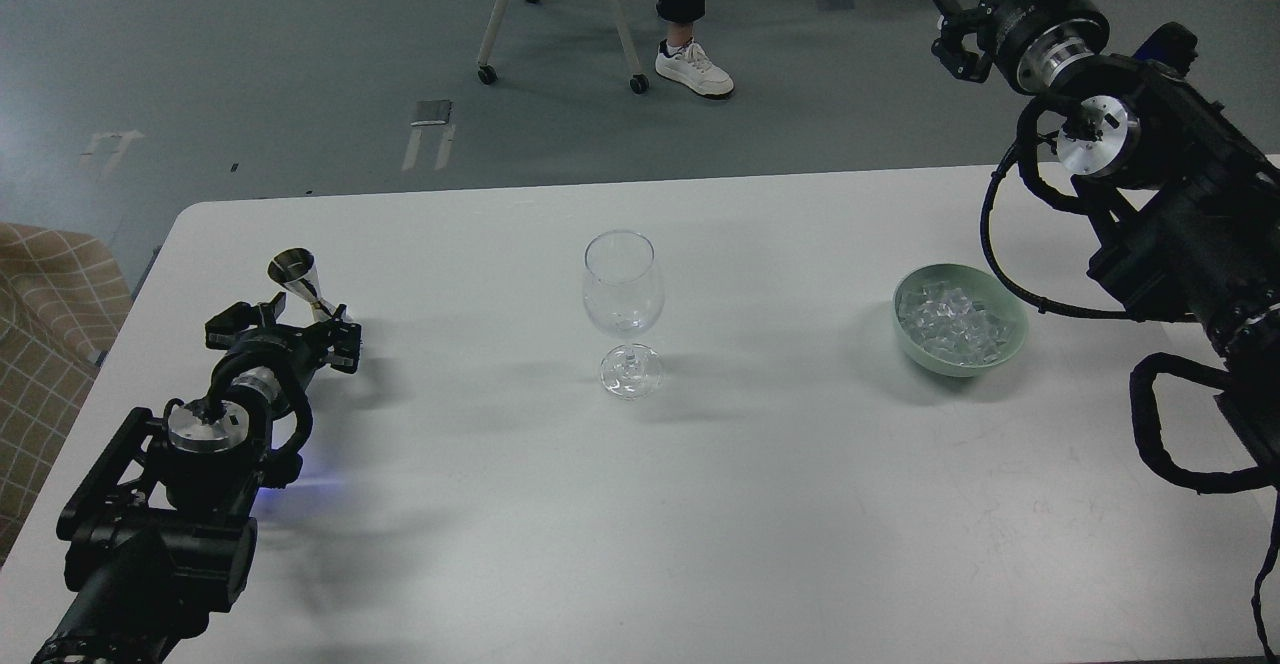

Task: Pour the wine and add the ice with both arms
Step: 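Close the left gripper around the silver jigger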

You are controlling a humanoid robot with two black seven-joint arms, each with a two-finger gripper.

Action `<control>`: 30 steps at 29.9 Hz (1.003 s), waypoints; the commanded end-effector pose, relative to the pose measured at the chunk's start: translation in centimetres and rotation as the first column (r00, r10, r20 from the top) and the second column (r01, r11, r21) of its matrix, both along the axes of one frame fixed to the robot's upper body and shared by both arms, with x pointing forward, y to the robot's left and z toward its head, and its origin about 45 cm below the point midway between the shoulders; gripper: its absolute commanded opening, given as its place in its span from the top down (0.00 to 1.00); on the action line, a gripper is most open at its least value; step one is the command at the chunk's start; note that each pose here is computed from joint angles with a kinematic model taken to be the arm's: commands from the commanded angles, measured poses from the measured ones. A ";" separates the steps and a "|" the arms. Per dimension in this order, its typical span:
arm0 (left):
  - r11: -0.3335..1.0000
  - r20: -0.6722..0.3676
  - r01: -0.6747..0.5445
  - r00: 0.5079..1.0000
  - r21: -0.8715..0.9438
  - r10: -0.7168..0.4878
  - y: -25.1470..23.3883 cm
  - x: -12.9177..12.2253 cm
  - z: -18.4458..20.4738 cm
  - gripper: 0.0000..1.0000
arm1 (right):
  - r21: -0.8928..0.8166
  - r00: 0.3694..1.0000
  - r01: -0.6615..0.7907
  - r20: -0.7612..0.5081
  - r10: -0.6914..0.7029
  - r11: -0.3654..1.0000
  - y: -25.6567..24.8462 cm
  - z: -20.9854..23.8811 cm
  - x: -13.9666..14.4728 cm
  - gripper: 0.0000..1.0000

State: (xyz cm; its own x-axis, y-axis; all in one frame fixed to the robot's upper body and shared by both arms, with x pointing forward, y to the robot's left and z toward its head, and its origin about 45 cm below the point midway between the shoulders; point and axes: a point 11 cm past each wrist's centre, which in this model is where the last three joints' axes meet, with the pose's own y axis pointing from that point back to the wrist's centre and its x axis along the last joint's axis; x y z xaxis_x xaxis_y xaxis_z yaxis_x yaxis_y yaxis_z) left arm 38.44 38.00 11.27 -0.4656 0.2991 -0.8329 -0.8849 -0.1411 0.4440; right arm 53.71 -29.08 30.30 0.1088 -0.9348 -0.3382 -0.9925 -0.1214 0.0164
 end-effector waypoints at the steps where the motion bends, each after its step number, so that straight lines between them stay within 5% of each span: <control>1: 1.000 0.019 -0.008 1.000 -0.013 0.008 -0.1 0.5 0.6 0.36 | 0.003 1.000 -0.002 -0.001 0.002 1.000 0.1 -0.1 0.0 0.00; 10: 1.000 0.028 -0.024 0.999 -0.017 0.024 0.3 1.2 0.9 0.39 | 0.001 1.000 -0.003 -0.002 0.003 1.000 0.2 -0.1 0.0 0.00; 20: 0.999 0.050 -0.025 0.998 -0.030 0.027 0.4 1.5 0.9 0.54 | 0.000 1.000 0.000 -0.009 0.000 1.000 0.0 -0.5 -0.1 0.00; 30: 0.999 0.055 -0.027 0.998 -0.038 0.029 0.5 1.5 0.0 0.54 | 0.000 1.000 0.005 -0.017 -0.005 1.000 -0.3 -1.0 -0.3 0.00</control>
